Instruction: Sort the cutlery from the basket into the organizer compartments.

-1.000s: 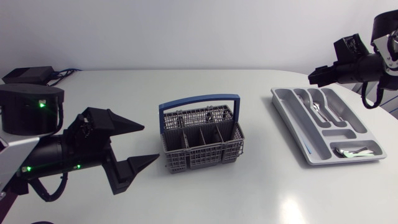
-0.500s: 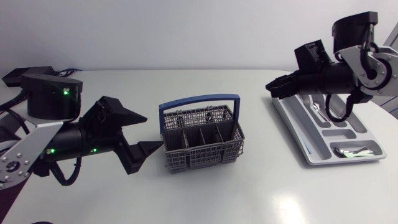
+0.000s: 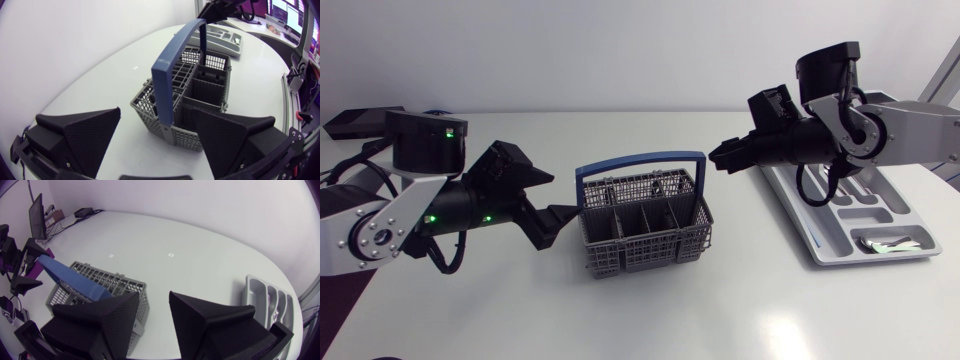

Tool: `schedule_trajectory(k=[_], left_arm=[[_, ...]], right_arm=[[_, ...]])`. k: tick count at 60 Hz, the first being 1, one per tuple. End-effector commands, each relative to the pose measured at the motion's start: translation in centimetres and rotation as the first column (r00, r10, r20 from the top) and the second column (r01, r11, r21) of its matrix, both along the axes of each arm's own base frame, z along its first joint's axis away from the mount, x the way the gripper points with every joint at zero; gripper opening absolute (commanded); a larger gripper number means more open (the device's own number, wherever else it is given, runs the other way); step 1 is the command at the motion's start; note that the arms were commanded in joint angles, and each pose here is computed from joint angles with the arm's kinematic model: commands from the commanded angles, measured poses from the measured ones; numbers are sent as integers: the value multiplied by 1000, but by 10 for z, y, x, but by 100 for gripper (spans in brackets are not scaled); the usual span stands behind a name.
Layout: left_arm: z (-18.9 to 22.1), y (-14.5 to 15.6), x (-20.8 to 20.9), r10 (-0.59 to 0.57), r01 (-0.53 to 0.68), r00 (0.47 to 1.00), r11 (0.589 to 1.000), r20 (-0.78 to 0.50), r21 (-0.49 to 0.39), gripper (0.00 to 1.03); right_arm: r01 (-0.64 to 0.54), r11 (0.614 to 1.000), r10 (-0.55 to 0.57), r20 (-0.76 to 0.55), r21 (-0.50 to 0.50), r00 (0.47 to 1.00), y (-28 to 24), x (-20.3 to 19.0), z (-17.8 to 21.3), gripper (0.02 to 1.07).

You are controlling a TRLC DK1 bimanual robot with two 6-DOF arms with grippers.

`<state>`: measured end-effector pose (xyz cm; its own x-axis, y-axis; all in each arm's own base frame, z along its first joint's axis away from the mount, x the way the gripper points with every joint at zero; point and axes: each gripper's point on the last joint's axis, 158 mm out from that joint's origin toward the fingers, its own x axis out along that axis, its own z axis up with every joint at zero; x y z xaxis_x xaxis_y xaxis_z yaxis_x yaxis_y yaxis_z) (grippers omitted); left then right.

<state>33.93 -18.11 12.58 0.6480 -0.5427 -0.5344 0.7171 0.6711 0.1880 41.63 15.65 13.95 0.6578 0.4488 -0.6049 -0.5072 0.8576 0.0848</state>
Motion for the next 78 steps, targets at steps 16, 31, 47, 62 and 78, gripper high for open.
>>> schedule_trajectory(k=[16,31,47,62,78], left_arm=[[7,3,23,41,-41,999,999,6,-20,94],[5,3,35,50,-50,999,999,10,-22,96],[2,13,42,69,-69,998,998,-6,-15,92],[34,13,-26,-56,54,998,995,-11,-89,60],[30,27,-28,-16,12,999,996,-52,-83,16]], right_arm=[[-57,998,58,-64,20,996,24,-32,-19,35],[-81,996,82,-58,26,995,30,-50,-12,35],[-78,997,79,-49,30,996,29,-56,-7,35],[-50,999,51,-43,20,998,13,-53,-8,36],[-50,998,50,-30,24,998,13,-53,-2,36]])
